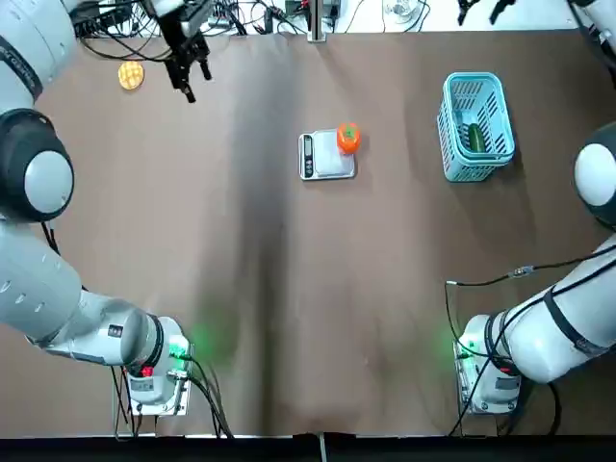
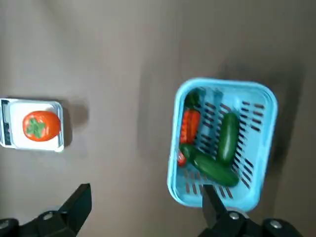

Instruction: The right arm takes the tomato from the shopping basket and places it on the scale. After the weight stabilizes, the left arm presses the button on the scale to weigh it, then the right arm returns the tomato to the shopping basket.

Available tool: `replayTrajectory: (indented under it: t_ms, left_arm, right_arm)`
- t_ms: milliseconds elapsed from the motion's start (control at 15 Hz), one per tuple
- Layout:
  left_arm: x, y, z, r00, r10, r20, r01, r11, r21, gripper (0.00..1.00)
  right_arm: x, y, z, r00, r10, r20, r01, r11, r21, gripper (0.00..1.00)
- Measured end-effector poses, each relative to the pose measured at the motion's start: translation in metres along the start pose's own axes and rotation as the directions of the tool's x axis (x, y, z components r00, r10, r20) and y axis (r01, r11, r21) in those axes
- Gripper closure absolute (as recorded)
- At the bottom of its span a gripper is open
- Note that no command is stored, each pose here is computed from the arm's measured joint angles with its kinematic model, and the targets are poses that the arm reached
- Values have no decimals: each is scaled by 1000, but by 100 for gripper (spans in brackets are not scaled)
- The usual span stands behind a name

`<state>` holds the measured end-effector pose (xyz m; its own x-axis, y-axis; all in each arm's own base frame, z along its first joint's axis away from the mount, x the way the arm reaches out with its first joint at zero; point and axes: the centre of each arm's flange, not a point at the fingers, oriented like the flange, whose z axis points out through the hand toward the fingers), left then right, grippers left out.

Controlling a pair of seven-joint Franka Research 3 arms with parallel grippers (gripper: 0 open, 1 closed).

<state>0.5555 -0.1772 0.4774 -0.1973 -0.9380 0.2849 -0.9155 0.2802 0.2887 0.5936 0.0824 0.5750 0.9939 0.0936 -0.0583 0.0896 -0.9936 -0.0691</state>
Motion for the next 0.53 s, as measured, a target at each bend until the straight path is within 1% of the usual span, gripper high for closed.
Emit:
replayTrajectory:
  t_ms: [200, 333, 533]
  left_arm:
    - [24, -9, 8, 999, -36, 11, 36, 999, 37, 0]
    - [30, -17, 14, 999, -40, 12, 39, 997, 63, 0]
    - [36, -28, 25, 999, -47, 11, 46, 995, 83, 0]
  right_arm:
    - [-8, 13, 4, 1000, 14, 25, -14, 1000, -12, 4]
    - [-10, 28, 2, 999, 38, 32, -38, 999, -11, 4]
    - [-13, 71, -18, 995, 98, -3, -98, 995, 10, 4]
